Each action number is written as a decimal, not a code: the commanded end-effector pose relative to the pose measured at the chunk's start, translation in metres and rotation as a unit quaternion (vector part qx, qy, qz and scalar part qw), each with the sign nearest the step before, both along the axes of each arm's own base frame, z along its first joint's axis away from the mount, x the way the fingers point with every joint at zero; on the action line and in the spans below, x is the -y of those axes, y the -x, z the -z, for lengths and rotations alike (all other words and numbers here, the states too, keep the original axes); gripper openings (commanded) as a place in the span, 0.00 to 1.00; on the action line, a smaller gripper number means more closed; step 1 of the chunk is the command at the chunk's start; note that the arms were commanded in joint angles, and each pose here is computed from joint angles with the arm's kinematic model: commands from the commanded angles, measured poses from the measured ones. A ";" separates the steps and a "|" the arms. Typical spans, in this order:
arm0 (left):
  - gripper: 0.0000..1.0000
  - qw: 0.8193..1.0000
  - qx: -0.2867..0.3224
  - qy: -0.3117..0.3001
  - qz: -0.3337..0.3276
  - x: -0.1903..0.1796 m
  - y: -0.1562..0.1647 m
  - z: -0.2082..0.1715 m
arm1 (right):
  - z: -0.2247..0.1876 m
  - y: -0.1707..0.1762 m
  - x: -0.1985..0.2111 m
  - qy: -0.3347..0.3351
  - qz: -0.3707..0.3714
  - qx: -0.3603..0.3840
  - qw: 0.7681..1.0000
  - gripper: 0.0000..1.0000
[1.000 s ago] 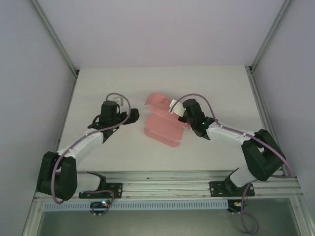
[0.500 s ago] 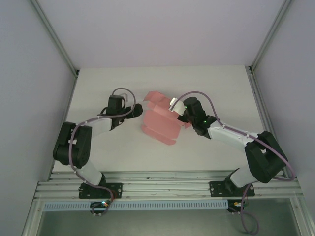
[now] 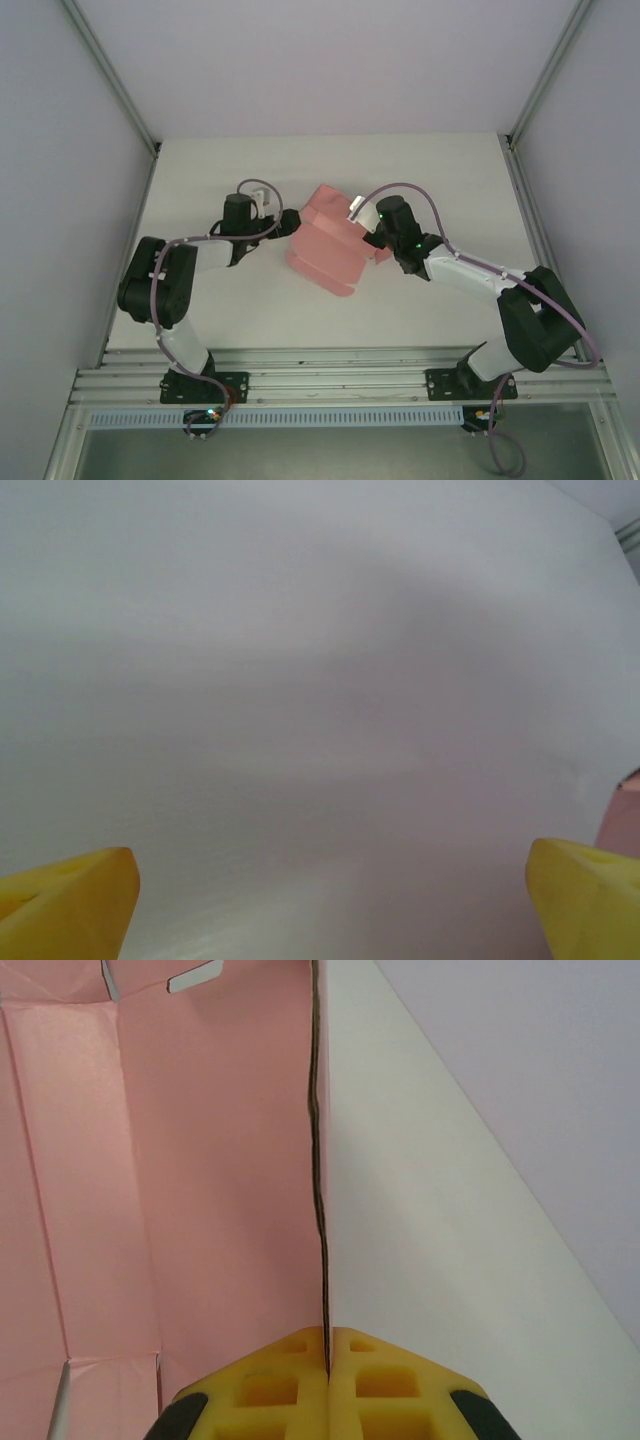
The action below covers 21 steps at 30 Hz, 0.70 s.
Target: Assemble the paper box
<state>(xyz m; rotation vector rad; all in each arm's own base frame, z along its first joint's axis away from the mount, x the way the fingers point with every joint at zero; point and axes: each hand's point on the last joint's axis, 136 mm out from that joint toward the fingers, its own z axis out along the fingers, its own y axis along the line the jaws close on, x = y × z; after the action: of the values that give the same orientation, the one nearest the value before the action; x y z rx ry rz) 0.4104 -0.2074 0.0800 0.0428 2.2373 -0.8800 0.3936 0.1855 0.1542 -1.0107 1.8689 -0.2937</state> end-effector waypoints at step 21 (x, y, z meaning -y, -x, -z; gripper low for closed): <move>1.00 0.991 0.086 0.025 0.104 0.064 0.029 -0.024 | -0.014 0.013 -0.009 -0.056 -0.021 -0.009 0.998 0.00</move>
<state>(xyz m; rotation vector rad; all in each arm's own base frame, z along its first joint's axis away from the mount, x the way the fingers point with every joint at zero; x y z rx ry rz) 0.3930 -0.2590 0.0951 0.2159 2.1195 -0.9955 0.3908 0.1746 0.1637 -0.9243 1.9004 -0.2518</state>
